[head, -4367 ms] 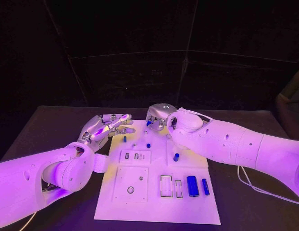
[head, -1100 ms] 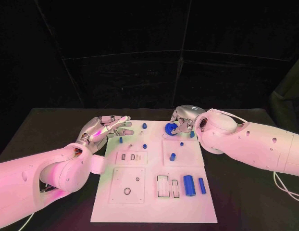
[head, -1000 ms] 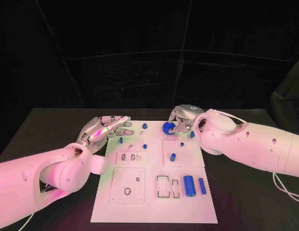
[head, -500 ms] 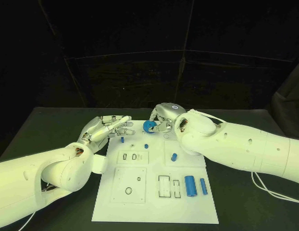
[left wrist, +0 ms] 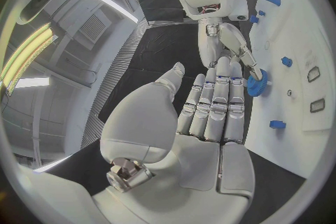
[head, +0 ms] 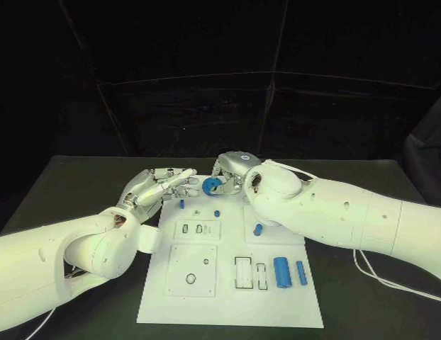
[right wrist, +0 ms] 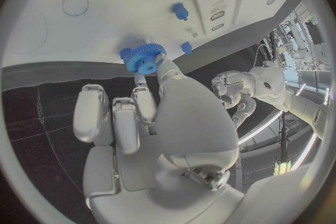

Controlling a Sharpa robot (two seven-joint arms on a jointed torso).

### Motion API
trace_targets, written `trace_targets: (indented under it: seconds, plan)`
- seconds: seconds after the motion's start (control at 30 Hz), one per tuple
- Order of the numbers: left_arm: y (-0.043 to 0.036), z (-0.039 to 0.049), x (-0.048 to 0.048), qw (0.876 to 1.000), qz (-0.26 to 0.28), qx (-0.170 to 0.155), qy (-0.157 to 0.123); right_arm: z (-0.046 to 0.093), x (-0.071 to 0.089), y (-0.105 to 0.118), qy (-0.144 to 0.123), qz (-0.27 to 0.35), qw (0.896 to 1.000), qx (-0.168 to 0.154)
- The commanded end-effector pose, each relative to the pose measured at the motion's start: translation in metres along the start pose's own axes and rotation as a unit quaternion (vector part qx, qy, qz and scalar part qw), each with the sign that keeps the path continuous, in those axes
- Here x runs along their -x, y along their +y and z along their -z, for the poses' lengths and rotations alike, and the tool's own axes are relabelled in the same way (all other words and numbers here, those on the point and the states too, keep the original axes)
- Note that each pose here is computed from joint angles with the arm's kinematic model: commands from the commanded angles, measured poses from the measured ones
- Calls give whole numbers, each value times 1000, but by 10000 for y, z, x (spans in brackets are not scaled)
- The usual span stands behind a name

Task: Assemble the parts on the task board

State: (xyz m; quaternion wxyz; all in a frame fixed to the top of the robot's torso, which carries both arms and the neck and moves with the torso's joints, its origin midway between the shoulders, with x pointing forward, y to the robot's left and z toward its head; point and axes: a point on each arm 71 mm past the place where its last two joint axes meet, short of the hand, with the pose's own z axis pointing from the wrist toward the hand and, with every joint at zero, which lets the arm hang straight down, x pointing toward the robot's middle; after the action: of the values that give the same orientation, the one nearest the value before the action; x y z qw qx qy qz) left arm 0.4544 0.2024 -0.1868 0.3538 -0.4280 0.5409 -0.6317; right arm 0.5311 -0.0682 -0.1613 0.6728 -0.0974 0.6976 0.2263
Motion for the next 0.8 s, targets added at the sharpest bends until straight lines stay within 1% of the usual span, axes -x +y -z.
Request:
trace_targets:
  seconds: [0.03, 0.23, 0.8]
  plan:
    - [-11, -6, -15, 1000, 2, -3, 6, -16, -23, 23, 16, 13, 1000, 4]
    - [-11, -8, -15, 1000, 2, -3, 7, -22, -60, 47, 30, 21, 999, 8]
    - [-10, -10, -9, 1000, 1, -3, 5, -24, -69, 19, 32, 30, 999, 9]
